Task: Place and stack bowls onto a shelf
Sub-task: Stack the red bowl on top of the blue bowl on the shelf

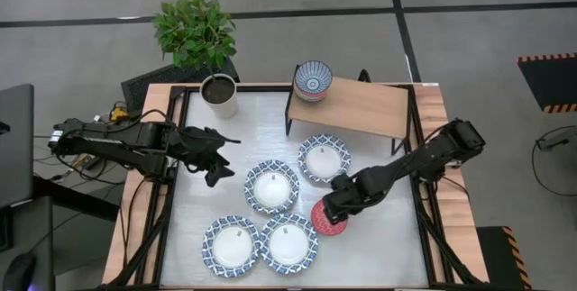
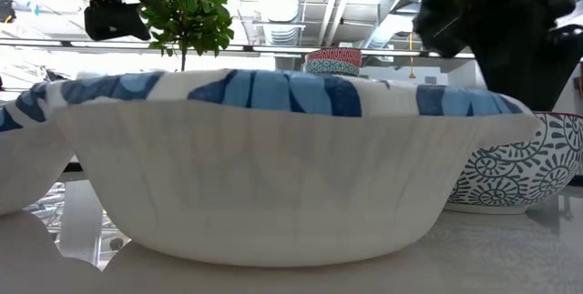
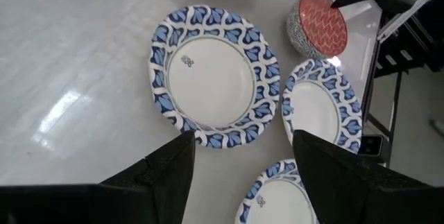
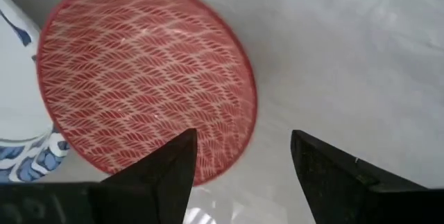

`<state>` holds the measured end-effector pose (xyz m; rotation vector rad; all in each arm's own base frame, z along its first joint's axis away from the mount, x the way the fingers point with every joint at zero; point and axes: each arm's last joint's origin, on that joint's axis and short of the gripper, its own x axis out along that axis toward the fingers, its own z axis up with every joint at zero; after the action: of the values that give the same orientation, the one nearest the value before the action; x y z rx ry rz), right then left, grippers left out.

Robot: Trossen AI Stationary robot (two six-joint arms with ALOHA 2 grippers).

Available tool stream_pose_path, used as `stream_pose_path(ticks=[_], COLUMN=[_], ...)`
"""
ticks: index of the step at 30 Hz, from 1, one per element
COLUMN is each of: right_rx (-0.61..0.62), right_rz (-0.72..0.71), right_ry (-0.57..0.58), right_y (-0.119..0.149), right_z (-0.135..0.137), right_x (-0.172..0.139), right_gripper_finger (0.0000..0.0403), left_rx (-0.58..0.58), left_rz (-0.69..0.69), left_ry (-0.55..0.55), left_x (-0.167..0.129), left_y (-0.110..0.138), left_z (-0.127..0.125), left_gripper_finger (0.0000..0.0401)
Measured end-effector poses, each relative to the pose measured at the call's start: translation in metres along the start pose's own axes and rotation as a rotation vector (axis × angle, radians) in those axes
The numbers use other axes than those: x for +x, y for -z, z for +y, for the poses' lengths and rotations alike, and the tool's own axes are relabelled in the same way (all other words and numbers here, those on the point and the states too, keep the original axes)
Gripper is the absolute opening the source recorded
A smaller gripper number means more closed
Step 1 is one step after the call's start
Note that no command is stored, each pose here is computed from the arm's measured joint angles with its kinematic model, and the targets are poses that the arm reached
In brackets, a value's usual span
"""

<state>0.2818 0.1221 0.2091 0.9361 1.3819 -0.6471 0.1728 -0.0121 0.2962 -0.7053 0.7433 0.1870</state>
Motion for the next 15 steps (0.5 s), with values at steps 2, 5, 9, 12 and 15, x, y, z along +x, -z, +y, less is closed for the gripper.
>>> stream_pose_path(ticks=[2, 5, 9, 12, 15], right_rx=[-0.018, -0.042, -0.038, -0.019, -0.026], right_rz=[0.016, 0.071, 0.116, 0.118, 0.118], right_ry=[-0.001, 0.007, 0.009, 0.011, 0.004], right_y=[-0.003, -0.006, -0.007, -0.007, -0.009], right_z=[0.004, 0.008, 0.011, 0.011, 0.009], right_x=[0.010, 0.028, 0.038, 0.037, 0.032], right_gripper_finger=[0.0260, 0.0253, 0.0191, 0.0104, 0.0036], left_rx=[0.000, -0.001, 0.005, 0.006, 0.010], left_rz=[0.008, 0.012, 0.015, 0.015, 0.015], left_ry=[-0.003, -0.007, -0.010, -0.010, -0.010], left_x=[0.000, 0.000, 0.000, 0.000, 0.000], left_y=[0.001, 0.001, 0.001, 0.001, 0.001], left_z=[0.000, 0.001, 0.001, 0.001, 0.001], left_gripper_finger=[0.0228, 0.0228, 0.0228, 0.0228, 0.0228])
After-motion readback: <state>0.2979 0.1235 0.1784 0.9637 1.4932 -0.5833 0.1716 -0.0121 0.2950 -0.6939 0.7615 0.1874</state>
